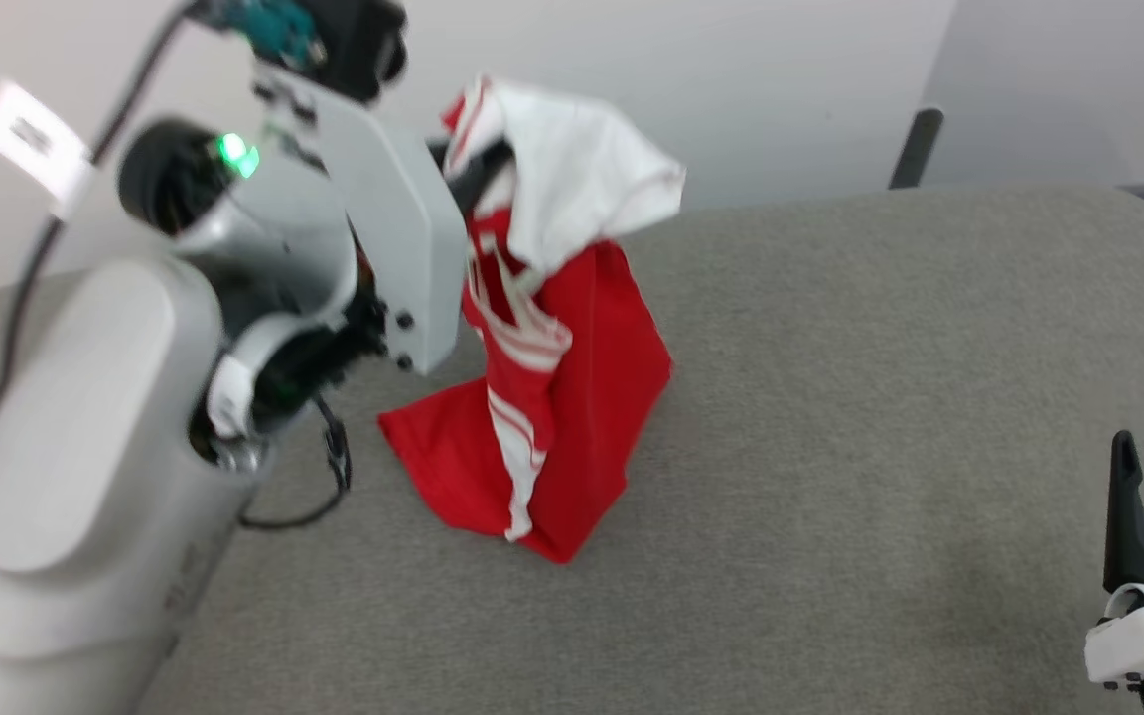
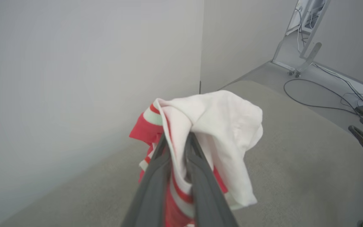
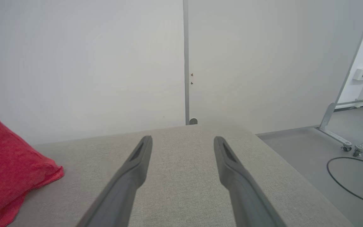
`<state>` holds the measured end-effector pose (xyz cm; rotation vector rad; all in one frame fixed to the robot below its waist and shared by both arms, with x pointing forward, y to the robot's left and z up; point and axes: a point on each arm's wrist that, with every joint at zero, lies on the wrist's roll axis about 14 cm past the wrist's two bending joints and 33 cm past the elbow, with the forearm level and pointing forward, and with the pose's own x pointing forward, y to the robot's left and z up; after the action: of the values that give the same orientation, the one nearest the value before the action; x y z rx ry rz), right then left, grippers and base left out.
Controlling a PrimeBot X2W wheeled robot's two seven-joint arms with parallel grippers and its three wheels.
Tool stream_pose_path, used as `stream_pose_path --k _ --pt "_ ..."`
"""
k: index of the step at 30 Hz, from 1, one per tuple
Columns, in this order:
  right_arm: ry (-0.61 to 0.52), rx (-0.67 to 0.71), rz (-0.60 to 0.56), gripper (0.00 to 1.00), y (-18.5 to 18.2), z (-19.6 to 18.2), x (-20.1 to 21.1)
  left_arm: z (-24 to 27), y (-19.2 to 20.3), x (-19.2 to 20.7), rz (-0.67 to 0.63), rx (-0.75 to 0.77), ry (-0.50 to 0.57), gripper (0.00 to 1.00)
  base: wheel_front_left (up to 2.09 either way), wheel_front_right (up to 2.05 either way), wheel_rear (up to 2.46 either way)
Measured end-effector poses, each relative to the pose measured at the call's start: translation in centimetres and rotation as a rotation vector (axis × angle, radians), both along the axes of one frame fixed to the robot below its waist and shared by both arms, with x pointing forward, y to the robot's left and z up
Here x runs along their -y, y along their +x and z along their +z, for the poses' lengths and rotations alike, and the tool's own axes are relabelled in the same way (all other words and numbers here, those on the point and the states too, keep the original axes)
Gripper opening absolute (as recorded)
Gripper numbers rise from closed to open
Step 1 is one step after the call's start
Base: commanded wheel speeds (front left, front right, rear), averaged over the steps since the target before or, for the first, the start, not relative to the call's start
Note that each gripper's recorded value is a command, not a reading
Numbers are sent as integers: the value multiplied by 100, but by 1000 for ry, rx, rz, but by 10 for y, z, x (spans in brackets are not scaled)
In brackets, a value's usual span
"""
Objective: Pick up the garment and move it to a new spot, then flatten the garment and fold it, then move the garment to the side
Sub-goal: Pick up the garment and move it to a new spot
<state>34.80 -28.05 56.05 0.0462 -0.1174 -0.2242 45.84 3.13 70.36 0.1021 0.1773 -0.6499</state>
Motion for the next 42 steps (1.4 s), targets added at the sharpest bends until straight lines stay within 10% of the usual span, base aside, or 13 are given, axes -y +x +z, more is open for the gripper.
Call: stream_pose_path --k 18,25,42 --pt "64 -103 -9 100 3 -50 0 -209 -15 -1 -9 -531 150 0 0 0 0" --pt "37 -76 34 100 8 -39 -13 -202 -19 -4 -15 -514 106 99 0 0 0" --pt "-10 1 255 100 17 -3 -82 -106 -31 -97 240 -97 -120 100 0 0 0"
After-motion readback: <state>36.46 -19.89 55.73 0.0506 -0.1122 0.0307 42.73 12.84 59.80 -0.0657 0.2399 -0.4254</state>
